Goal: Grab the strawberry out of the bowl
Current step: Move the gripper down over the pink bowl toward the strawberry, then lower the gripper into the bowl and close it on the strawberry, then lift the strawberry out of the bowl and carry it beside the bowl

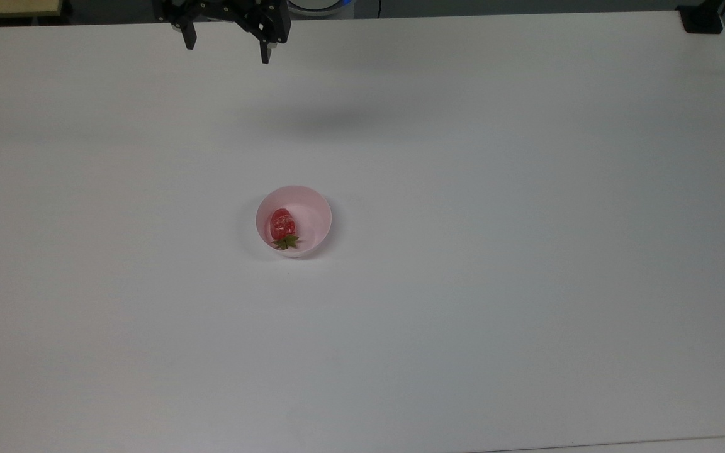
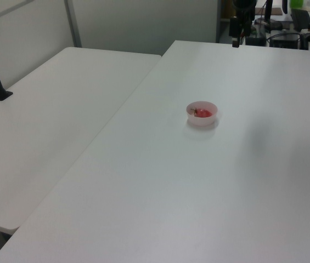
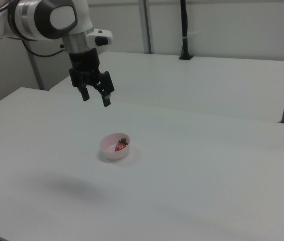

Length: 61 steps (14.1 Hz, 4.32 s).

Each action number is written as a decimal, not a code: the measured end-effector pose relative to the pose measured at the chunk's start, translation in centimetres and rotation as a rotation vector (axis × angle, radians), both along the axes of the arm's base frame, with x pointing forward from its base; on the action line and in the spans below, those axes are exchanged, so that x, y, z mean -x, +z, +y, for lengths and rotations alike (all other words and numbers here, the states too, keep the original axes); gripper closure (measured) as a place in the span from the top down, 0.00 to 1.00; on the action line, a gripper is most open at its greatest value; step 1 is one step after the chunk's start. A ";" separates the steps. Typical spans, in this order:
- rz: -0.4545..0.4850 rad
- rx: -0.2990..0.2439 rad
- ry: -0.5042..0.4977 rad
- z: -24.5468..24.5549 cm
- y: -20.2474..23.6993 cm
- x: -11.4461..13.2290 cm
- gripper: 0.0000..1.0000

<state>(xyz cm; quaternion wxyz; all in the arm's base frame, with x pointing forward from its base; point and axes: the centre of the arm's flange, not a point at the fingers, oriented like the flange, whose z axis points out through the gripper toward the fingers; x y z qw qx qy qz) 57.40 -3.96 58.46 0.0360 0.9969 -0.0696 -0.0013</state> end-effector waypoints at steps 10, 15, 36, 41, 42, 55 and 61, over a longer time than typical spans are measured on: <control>-0.029 -0.002 0.022 -0.3 -1.4 -1.5 1.00; -0.127 -0.039 0.040 1.0 -6.6 -5.9 1.00; -0.030 -0.011 0.175 6.3 -25.4 -12.0 0.74; 0.008 0.030 0.242 7.0 -27.5 -11.9 0.60; 0.008 0.030 0.261 7.2 -27.4 -11.9 0.45; -0.058 -0.011 0.230 4.8 -23.3 -12.2 0.03; -0.071 -0.037 0.200 2.3 -20.8 -12.1 0.03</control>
